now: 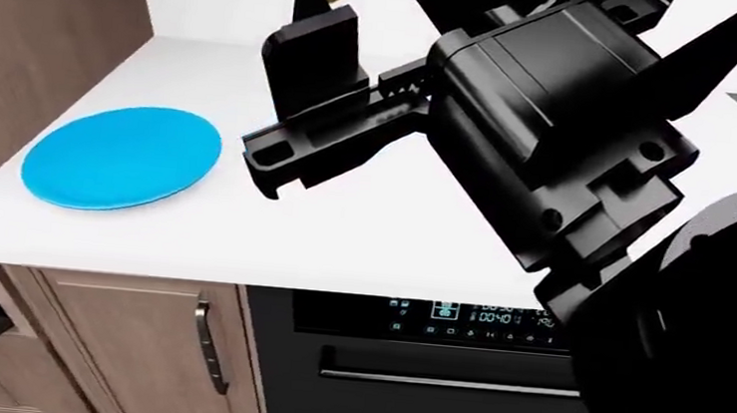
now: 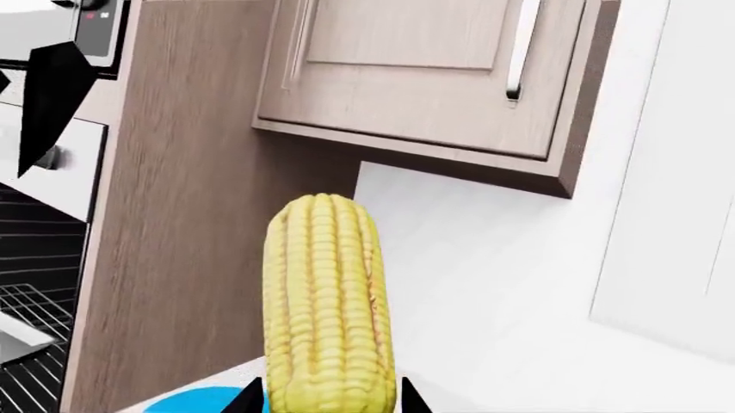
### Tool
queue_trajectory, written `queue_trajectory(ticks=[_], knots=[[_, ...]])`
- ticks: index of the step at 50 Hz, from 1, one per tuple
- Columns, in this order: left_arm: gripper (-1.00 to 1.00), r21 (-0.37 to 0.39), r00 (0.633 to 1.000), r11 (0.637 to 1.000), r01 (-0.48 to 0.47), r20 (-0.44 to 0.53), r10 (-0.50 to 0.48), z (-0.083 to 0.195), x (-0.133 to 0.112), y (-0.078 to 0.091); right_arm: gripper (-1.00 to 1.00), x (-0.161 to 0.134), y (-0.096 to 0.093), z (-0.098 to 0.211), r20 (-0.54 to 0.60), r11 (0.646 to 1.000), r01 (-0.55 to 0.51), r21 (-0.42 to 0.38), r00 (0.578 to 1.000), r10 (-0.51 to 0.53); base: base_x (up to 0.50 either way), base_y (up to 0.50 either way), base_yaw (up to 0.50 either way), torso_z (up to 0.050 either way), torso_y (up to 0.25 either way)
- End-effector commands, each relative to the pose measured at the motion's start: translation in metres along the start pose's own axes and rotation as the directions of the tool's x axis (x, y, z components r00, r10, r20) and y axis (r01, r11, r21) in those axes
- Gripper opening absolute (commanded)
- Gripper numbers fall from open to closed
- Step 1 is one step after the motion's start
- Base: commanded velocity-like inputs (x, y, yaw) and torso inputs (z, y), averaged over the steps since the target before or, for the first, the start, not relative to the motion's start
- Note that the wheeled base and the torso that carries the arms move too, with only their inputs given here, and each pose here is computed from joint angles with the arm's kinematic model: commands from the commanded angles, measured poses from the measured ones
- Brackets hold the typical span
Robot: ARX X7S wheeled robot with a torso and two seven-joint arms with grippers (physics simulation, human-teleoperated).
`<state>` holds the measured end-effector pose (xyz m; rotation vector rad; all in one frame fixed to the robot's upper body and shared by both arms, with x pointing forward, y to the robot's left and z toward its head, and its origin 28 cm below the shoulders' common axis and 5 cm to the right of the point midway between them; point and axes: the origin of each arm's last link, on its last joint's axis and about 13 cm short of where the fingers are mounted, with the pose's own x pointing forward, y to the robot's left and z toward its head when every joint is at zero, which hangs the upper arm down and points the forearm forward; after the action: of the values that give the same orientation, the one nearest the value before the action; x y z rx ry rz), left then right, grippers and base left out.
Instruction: Pick the corn from the oven and place it on the plate on the counter.
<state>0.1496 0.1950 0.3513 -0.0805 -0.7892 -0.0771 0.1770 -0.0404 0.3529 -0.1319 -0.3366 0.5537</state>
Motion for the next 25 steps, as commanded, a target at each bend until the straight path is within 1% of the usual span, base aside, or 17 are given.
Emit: queue_trajectory(ticks=[1,2,5,7,9,11,14,15,18,19,25], knots=[[1.0,-0.003,1.0,1.0,0.003,-0.004,-0.003,-0.0002,-0.0002,-0.0008,-1.0,0.0002,-0.0003,-0.0009,0.004,1.0,0.008,-0.012,1.0,-0.008,0.45,-0.32,0.0,0.0,0.0],[1.0,-0.003,1.0,1.0,0.004,-0.005,-0.004,-0.0003,-0.0004,-0.001,-1.0,0.0001,-0.0003,-0.0006,0.007,1.0,0.007,-0.023,1.0,-0.007,0.45,-0.32,0.0,0.0,0.0],[1.0,-0.005,1.0,1.0,0.005,-0.006,-0.005,-0.0005,-0.0004,-0.0013,-1.0,0.0005,-0.0015,0.0,0.01,1.0,0.012,-0.023,1.0,-0.012,0.45,-0.32,0.0,0.0,0.0],[1.0,-0.004,1.0,1.0,0.006,-0.007,-0.006,-0.0008,-0.0005,-0.0014,-1.0,0.0003,-0.0017,0.0019,0.023,1.0,0.01,0.014,1.0,-0.01,0.45,-0.32,0.0,0.0,0.0],[1.0,-0.004,1.0,1.0,0.006,-0.007,-0.006,-0.001,-0.0005,-0.0015,-1.0,0.0004,-0.0015,0.0034,0.03,1.0,0.006,0.015,1.0,-0.006,0.45,-0.35,0.0,0.0,0.0],[1.0,-0.003,1.0,1.0,0.008,-0.008,-0.008,-0.0011,-0.0006,-0.0016,-1.0,0.001,-0.002,0.0003,0.012,1.0,0.008,-0.013,1.0,-0.008,0.44,0.0,-0.2,0.0,0.005],[1.0,-0.001,1.0,1.0,0.009,-0.009,-0.009,-0.0013,-0.0006,-0.0017,-1.0,0.0003,-0.001,-0.0007,0.01,1.0,0.002,-0.015,1.0,-0.002,0.43,0.0,-0.01,0.0,0.0],[1.0,-0.003,1.0,1.0,0.008,-0.008,-0.008,-0.0011,-0.0005,-0.0017,-1.0,0.0005,-0.0011,-0.0007,0.007,0.999,0.006,-0.038,1.0,-0.006,0.43,0.0,0.0,0.0,0.0],[1.0,-0.003,1.0,1.0,0.008,-0.009,-0.008,-0.0015,-0.0007,-0.0017,-1.0,0.0001,-0.0013,0.0002,0.031,0.999,0.012,-0.039,0.999,-0.011,0.44,0.0,0.0,0.0,0.004],[1.0,-0.004,1.0,1.0,0.006,-0.009,-0.006,-0.0017,-0.0013,-0.0014,-1.0,0.0003,-0.0026,0.0009,0.03,0.999,0.027,-0.043,0.999,-0.025,0.0,0.0,0.0,0.0,0.0],[1.0,-0.005,1.0,1.0,0.01,-0.007,-0.01,-0.0016,-0.0011,-0.0017,-1.0,0.0007,-0.0019,0.0021,0.045,0.999,0.021,-0.035,0.999,-0.02,0.0,0.0,0.0,0.0,0.002]])
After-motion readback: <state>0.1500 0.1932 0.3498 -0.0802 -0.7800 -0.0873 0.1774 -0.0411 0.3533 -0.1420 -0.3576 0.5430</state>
